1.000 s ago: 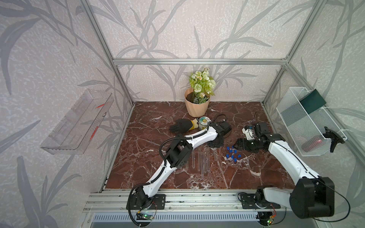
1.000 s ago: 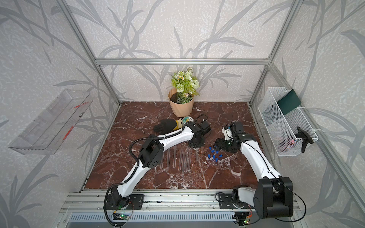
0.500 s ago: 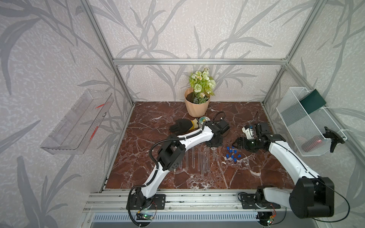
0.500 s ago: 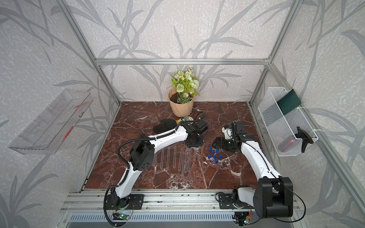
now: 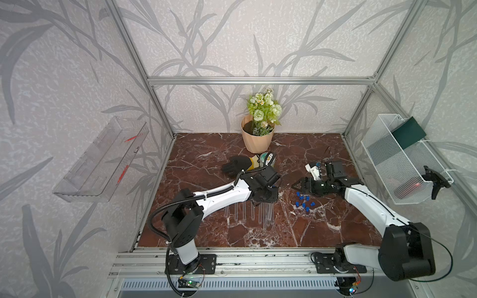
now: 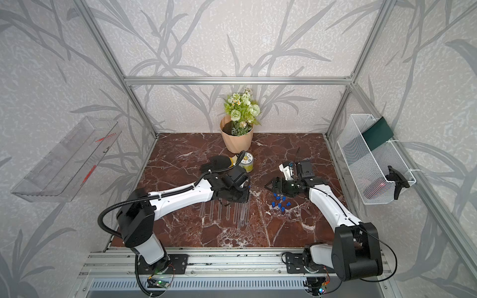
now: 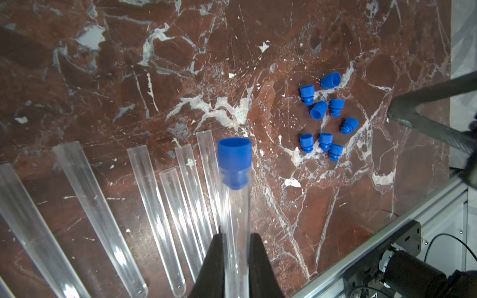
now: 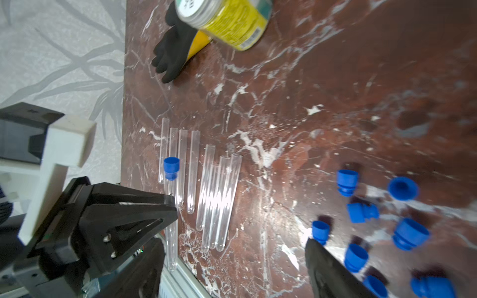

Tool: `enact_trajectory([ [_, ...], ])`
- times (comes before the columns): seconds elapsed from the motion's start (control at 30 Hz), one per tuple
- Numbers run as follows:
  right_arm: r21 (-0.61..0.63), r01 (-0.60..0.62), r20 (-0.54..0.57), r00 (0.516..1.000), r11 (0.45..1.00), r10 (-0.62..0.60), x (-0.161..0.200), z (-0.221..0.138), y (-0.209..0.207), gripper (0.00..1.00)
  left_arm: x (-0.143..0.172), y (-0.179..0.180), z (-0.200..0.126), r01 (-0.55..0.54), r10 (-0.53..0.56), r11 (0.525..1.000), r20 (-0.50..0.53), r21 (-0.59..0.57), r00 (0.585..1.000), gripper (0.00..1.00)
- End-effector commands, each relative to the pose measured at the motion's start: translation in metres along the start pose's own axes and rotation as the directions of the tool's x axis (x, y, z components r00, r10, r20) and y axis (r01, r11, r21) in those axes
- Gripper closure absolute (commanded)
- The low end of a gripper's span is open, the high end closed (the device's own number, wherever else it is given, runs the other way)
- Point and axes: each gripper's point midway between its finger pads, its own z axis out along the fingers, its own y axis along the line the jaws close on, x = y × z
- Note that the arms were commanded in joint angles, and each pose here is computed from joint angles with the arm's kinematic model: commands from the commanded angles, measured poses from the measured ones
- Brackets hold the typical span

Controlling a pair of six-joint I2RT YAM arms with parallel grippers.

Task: Remove stoppers from test tubes
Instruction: Pick up the test tube at the center of the board, then open the stopper on the test tube.

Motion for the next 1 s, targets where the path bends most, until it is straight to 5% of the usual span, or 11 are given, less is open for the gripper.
enact_trajectory([
  [0.0, -0.059, 0.012, -0.006, 1.0, 0.998, -0.012, -0.002, 0.013, 0.014, 0.15, -0.012, -0.019, -0.017, -0.017, 0.008, 0.994, 0.087, 0.104, 0.996, 0.86],
  [0.97, -0.189, 0.027, -0.037, 0.999, 0.982, -0.035, 0.0, 0.054, 0.055, 0.55, -0.001, -0.037, -0.018, -0.023, 0.002, 0.978, 0.101, 0.209, 0.995, 0.86],
])
